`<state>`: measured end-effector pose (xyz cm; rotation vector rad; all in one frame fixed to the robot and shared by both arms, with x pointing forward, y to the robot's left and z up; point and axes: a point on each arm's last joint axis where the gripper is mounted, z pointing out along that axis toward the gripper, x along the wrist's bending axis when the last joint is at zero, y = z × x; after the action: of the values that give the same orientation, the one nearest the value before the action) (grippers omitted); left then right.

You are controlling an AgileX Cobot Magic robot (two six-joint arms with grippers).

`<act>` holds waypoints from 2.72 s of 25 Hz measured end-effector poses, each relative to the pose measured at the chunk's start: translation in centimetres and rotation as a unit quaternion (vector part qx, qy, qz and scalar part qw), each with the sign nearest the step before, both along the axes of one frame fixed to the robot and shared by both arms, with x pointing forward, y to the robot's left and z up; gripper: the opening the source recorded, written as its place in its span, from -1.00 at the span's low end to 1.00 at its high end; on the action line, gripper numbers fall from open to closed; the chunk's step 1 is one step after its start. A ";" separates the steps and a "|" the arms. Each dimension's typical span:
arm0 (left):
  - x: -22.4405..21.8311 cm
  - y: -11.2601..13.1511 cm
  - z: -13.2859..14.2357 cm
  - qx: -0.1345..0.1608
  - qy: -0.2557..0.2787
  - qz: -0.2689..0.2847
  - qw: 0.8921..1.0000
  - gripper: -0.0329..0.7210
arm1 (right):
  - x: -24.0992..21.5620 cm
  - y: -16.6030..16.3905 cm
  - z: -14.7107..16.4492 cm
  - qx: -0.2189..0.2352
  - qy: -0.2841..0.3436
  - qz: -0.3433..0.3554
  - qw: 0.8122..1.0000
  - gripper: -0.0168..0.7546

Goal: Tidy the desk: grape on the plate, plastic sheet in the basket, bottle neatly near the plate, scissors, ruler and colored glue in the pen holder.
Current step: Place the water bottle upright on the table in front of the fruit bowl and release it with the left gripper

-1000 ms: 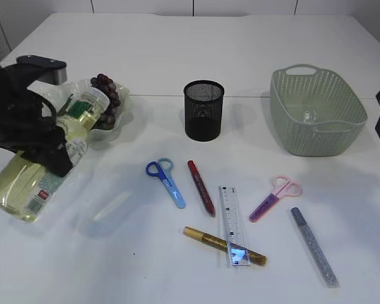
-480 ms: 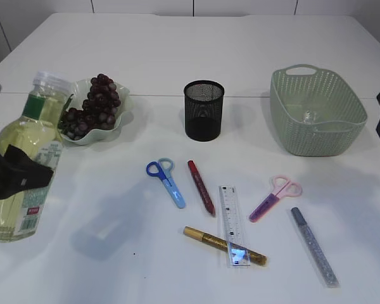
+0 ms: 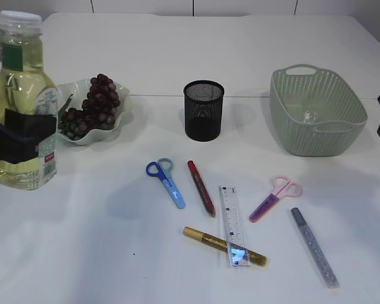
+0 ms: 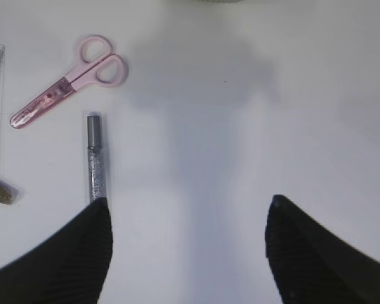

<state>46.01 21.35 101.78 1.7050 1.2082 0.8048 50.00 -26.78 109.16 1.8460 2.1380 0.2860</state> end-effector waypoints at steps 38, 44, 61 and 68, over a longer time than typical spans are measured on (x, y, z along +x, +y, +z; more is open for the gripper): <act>6.0 -3.2 -7.0 -0.091 -0.159 0.001 0.983 0.25 | 0.1 -0.2 0.0 -0.014 -0.004 0.003 1.000 0.56; 6.4 -2.6 -7.4 -0.084 -0.157 0.008 0.984 0.25 | 0.1 -0.2 0.1 -0.014 -0.007 0.003 1.000 0.56; 9.1 -1.4 -14.0 -0.029 -0.081 -0.027 0.996 0.25 | 0.1 -0.2 0.1 -0.014 -0.007 0.003 1.000 0.56; 10.4 -1.8 -15.2 -0.035 -0.095 -0.025 0.994 0.25 | 0.1 -0.2 0.1 -0.014 -0.007 0.003 1.000 0.56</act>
<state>56.43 19.58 86.54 1.5575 1.0472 0.8628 50.12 -27.00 109.22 1.8172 2.1283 0.2681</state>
